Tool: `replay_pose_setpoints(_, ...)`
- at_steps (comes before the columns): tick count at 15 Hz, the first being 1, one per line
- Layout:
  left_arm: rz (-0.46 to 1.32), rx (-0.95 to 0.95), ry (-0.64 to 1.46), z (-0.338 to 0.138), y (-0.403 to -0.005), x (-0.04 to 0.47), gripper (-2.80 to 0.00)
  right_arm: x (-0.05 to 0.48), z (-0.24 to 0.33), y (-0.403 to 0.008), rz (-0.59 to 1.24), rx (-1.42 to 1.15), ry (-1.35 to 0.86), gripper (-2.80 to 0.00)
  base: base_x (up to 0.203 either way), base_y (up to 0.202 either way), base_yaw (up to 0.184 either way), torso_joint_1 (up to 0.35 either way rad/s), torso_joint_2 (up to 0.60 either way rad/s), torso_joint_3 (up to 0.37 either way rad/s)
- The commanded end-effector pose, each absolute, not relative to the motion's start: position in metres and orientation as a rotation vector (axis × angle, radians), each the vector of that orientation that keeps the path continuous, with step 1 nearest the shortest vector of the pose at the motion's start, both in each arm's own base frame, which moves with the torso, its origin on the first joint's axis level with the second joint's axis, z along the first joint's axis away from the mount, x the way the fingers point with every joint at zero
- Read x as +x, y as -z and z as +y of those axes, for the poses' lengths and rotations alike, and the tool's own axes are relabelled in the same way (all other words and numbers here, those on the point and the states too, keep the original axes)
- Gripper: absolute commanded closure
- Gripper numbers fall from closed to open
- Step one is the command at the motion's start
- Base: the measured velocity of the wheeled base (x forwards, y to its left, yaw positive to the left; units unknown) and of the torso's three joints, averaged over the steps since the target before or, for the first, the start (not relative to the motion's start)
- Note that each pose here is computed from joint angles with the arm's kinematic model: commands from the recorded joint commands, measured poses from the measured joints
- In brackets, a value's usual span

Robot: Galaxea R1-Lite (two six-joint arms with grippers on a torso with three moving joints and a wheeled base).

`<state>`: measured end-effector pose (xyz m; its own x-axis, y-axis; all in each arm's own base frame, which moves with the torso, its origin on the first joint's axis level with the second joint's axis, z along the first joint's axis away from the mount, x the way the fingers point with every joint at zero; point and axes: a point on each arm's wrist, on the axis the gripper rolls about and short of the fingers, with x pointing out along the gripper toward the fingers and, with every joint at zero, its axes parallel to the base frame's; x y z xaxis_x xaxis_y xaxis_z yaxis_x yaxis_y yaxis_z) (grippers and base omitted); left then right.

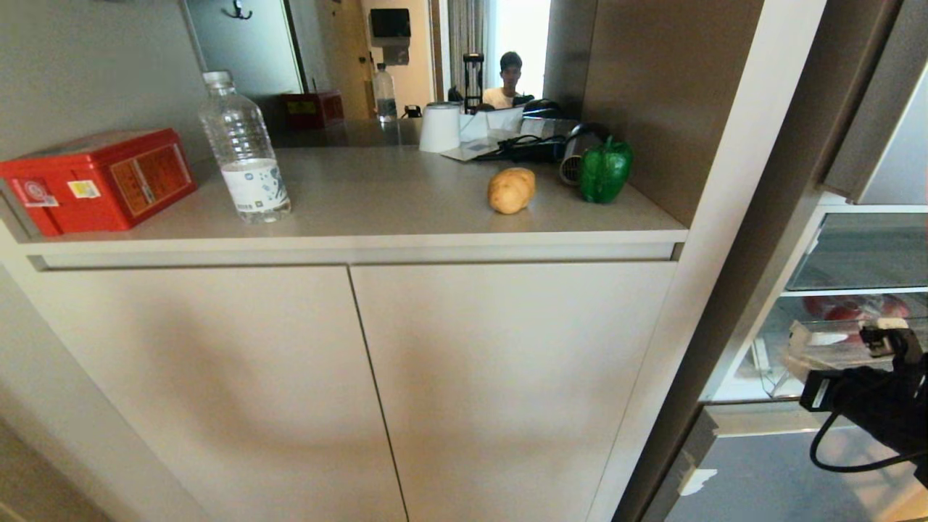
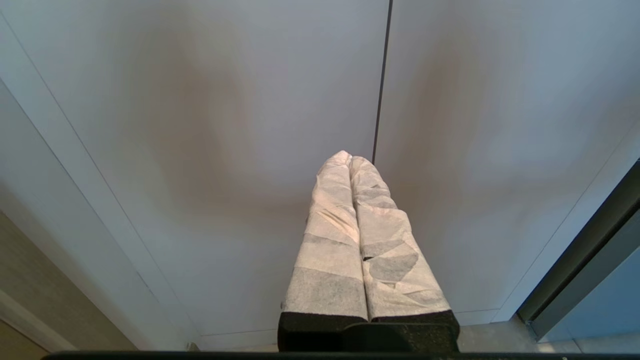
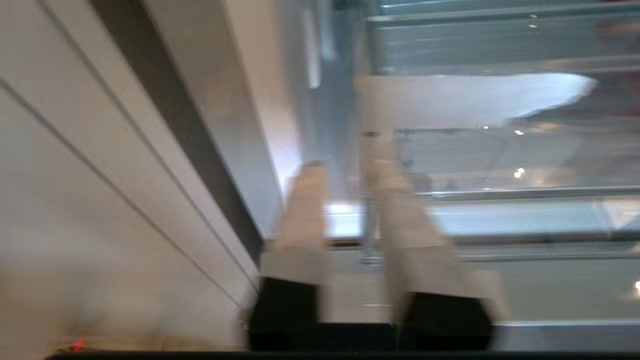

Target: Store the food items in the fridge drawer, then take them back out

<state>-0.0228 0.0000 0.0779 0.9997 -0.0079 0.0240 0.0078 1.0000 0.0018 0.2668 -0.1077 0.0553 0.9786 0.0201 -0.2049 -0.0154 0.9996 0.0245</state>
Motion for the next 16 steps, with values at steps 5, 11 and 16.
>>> replay_pose_setpoints(5, -0.014, 0.002, 0.008, 0.0, -0.075, -0.022, 0.0, 0.246, -0.105, -0.071, 0.178, 0.014, 0.004, -2.8, 0.0, 0.0, 0.0, 0.0, 0.0, 0.0)
replay_pose_setpoints(11, -0.014, 0.002, 0.008, 0.0, -0.075, -0.022, 0.0, 0.207, -0.103, -0.103, 0.096, -0.031, 0.081, 0.0, 0.0, 0.0, 0.0, 0.0, 0.0, 0.0)
replay_pose_setpoints(16, -0.014, 0.002, 0.008, 0.0, -0.075, -0.022, 0.0, 0.223, -0.117, -0.13, 0.021, -0.07, 0.161, 0.0, 0.0, 0.0, 0.0, 0.0, 0.0, 0.0)
